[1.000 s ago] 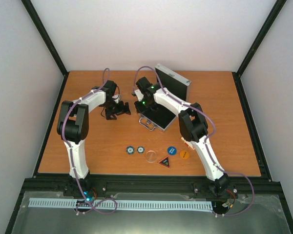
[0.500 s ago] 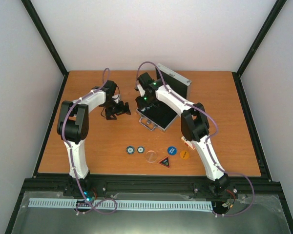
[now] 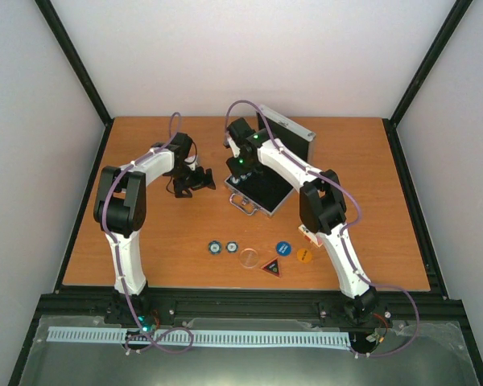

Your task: Pack up texas hold em set

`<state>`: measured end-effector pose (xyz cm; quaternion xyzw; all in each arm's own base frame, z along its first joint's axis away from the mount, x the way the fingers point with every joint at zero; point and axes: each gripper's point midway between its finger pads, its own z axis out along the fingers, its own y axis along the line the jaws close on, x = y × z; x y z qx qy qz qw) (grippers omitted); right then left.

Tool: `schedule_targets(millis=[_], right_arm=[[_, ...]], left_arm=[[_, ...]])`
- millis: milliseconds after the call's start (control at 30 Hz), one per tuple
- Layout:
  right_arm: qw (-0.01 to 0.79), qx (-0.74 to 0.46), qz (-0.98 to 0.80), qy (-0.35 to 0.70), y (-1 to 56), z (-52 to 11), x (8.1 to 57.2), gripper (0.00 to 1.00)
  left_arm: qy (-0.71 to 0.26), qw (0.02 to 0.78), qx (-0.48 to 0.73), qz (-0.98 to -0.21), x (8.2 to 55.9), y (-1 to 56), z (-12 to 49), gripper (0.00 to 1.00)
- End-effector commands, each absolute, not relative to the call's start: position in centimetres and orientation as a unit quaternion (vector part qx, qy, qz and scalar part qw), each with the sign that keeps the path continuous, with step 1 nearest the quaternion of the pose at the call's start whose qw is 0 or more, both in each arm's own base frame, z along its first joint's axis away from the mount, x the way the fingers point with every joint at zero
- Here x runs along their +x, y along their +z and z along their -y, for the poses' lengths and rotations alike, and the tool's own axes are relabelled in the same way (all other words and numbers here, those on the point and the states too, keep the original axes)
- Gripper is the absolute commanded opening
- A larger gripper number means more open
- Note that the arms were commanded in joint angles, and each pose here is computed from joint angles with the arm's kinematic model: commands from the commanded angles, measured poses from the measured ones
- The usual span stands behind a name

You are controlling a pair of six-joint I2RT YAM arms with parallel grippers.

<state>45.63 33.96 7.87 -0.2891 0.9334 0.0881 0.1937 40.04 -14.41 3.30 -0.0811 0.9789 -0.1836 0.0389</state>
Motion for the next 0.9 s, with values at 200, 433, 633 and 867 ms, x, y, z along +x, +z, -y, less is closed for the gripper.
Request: schedule_targets(millis=[200,433,633,867], right_arm=[[0.208,-0.304,-0.925,0.091,9.0,-34.2,46.2,0.54],[0.190,-0.312,-0.927,0.090,7.6,-34.2,45.3,0.54],[0.189,-0.319,-0.921,0.117,8.8,-35.4,44.2,0.53],[0.168,-0.319,-0.927,0.100,8.0,-34.6,42.4,0.77]], left_arm=[[-0.148,0.017,-0.087,-0.985,38.6,1.7,12.7,0.98],[-0.146,0.014,-0.087,-0.985,38.4,1.6,12.6,0.98],[-0.147,0.016,-0.087,-0.985,38.4,1.7,12.6,0.98],[-0.147,0.024,-0.087,-0.985,38.9,2.1,12.6,0.98]])
